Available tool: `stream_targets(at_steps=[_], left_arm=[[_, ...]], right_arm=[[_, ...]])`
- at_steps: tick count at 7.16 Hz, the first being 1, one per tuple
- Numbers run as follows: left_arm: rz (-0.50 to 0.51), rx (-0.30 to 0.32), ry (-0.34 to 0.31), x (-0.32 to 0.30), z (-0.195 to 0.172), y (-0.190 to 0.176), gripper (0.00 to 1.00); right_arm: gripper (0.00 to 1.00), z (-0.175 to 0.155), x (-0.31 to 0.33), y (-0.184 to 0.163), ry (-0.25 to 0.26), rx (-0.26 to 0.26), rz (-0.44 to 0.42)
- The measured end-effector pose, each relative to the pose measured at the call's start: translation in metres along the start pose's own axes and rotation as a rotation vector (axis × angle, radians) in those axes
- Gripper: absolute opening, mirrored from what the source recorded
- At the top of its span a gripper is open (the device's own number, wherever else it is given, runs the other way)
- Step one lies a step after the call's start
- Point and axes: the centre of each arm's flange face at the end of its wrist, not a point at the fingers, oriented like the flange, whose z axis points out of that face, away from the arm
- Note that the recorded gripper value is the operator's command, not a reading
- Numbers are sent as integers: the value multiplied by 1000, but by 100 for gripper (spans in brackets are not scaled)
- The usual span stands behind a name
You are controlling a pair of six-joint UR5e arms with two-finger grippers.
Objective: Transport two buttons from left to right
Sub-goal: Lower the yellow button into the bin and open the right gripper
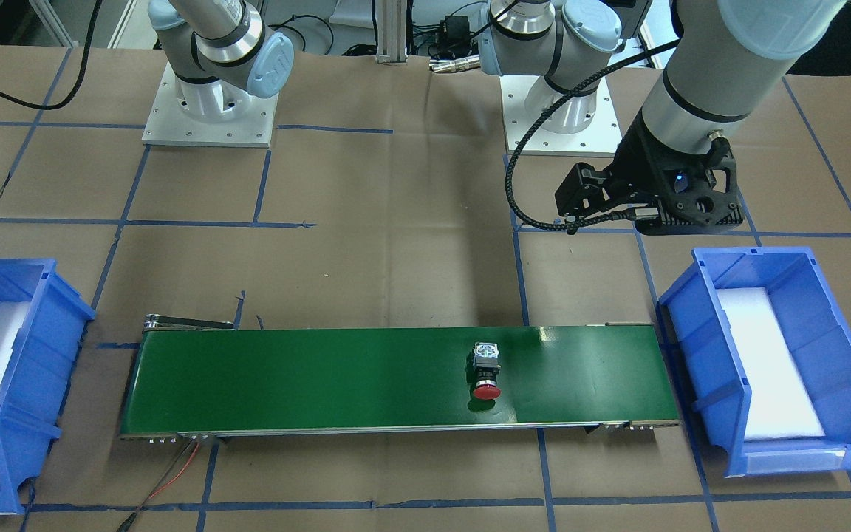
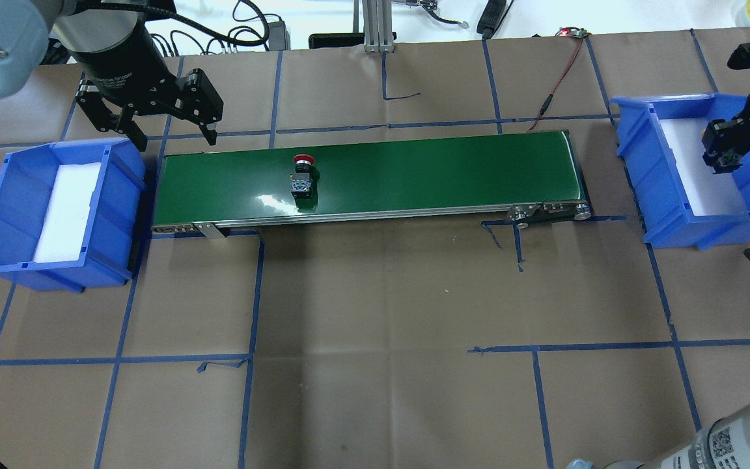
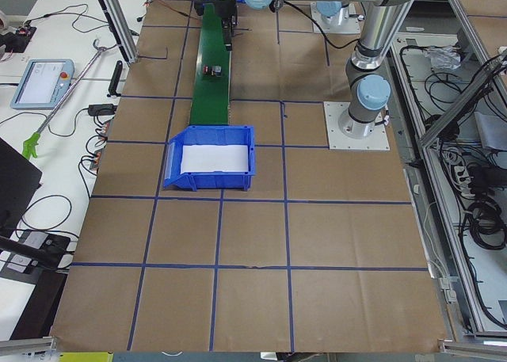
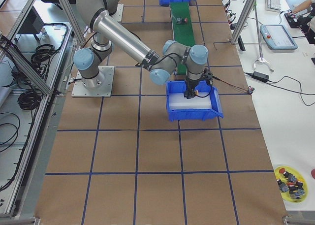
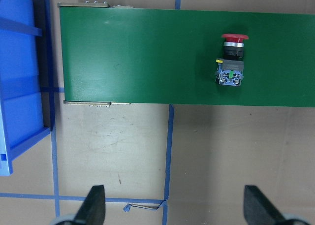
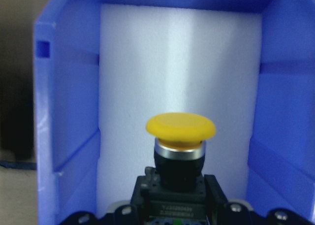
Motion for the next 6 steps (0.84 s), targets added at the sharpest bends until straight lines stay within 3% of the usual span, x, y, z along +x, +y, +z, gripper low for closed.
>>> stream_targets(at_steps=[2,4,5,6], left_arm=[[1,0,-1,0,0,1,100],[2,-1,-2,0,0,2,100],[2,-1,-2,0,0,2,100],[3,0,-2,0,0,2,100]], right_arm=[[6,38,-1,21,-25,-31,10],[9,53,-3,28,-31,-41,11],[31,58,-3,28,-34,-46,10],[90,62,-2,28,-37,-52,9]])
